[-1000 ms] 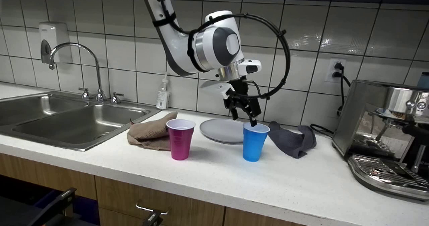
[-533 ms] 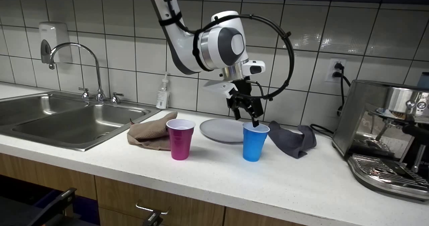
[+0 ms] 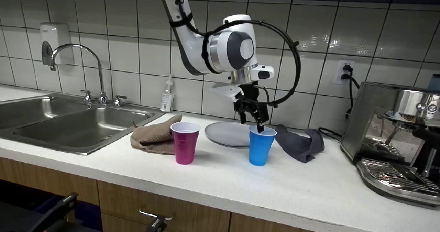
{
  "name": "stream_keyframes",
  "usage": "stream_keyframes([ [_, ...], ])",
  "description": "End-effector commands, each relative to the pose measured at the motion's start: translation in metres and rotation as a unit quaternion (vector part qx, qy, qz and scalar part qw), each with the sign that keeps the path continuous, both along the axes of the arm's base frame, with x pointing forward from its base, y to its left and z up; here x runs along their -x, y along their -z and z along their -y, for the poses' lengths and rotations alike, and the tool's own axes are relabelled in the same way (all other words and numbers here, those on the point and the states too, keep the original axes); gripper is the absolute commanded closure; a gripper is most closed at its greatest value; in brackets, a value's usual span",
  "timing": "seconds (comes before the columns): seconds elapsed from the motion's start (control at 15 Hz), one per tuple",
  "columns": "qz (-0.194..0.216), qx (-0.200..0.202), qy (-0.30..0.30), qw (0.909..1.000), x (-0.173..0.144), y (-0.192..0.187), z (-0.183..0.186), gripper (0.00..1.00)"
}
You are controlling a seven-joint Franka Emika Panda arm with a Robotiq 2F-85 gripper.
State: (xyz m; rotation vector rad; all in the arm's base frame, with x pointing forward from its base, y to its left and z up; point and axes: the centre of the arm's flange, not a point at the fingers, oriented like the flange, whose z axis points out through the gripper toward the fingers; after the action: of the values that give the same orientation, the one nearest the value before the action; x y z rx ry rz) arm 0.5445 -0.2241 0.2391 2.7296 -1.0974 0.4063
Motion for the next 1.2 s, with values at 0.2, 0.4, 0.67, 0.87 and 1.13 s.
stream_keyframes([
  [0.2, -0.004, -0.025, 0.013, 0.9996, -0.018, 0.002, 0.017, 0.0],
  [0.4, -0.007, -0.027, 0.015, 0.9995, -0.022, 0.003, 0.021, 0.26],
  [0.67, -0.012, -0.027, 0.013, 0.9995, -0.026, 0.004, 0.025, 0.5],
  [0.87, -0.015, -0.027, 0.011, 0.9995, -0.027, 0.004, 0.027, 0.72],
  [1.13, -0.013, -0.021, 0.01, 0.9996, -0.027, -0.001, 0.027, 0.99],
])
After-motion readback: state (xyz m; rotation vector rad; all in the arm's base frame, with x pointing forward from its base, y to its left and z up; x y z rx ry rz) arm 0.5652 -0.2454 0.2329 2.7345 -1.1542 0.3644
